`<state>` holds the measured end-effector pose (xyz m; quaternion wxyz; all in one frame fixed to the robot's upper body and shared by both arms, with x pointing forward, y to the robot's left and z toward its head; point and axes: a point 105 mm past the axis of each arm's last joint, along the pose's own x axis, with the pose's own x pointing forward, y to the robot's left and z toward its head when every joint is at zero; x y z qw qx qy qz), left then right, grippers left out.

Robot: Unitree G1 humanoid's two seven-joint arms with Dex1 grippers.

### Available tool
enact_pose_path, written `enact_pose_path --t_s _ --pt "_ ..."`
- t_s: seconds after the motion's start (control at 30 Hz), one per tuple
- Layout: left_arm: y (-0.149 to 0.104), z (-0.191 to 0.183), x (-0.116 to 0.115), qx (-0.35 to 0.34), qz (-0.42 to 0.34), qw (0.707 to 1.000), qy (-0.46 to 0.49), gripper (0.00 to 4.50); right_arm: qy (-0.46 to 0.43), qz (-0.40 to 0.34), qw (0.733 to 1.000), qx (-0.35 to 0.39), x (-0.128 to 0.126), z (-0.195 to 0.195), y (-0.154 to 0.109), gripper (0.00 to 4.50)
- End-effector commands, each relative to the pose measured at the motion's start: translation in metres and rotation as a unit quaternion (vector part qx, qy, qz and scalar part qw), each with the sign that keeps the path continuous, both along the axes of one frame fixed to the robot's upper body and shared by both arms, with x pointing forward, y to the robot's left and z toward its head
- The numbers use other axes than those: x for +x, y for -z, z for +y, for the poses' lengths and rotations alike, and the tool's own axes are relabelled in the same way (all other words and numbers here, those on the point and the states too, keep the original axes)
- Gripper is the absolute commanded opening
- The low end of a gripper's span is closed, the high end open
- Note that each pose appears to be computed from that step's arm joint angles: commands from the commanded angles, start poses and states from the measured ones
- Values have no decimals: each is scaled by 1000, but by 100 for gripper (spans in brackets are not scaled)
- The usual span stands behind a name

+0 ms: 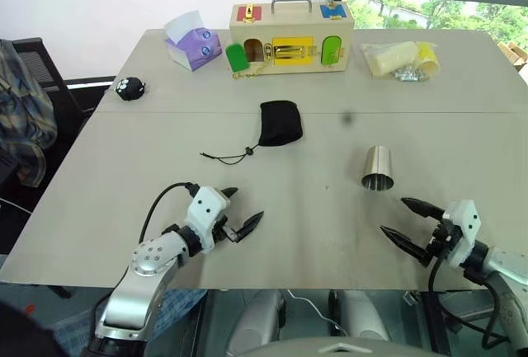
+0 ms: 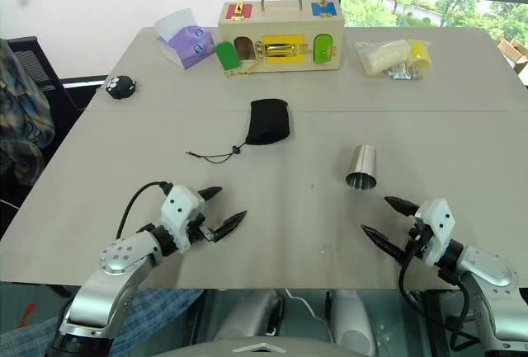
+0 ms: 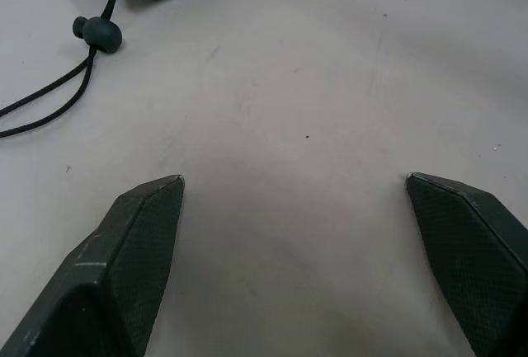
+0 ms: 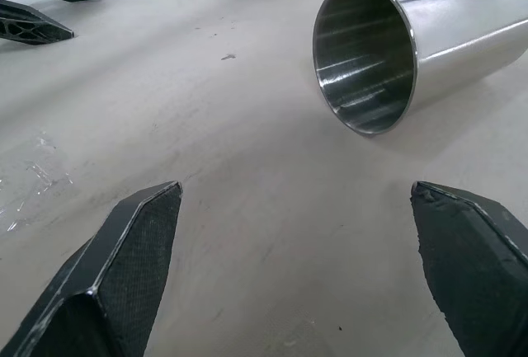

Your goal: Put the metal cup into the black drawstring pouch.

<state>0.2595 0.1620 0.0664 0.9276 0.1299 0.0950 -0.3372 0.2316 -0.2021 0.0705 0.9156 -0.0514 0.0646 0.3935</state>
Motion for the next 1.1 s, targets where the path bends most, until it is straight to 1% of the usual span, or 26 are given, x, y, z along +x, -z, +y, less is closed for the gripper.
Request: enact_pose_path --t_s 0.03,0.6,0.7,0.8,0.87,0.93,1.0,1.03,1.1 --pt "-3 -3 -3 8 -7 1000 15 445 -10 -21 1000 9 -2 6 -9 450" --pt "-7 -3 -1 7 -9 1000 21 445 -5 -24 1000 15 -5 10 -10 450" --pt "-11 -3 3 7 -15 1000 22 445 -9 -26 1000 9 -6 12 -9 450" --pt "-25 -3 16 -4 -35 999 28 445 -24 -37 999 17 -10 23 -16 450" --pt "-35 -6 26 -12 -49 998 38 445 -31 -56 997 48 -10 35 -28 450" --pt "-46 -9 41 -12 -66 997 45 445 -45 -70 994 75 -10 50 -41 450" --pt "-53 -11 54 -13 -77 996 44 445 -60 -80 992 77 -12 60 -47 450" --pt "-56 -11 65 -8 -82 996 43 445 -64 -88 991 81 -11 66 -52 450" --pt "-60 -10 86 22 -97 994 42 445 -66 -106 989 83 -9 76 -61 450"
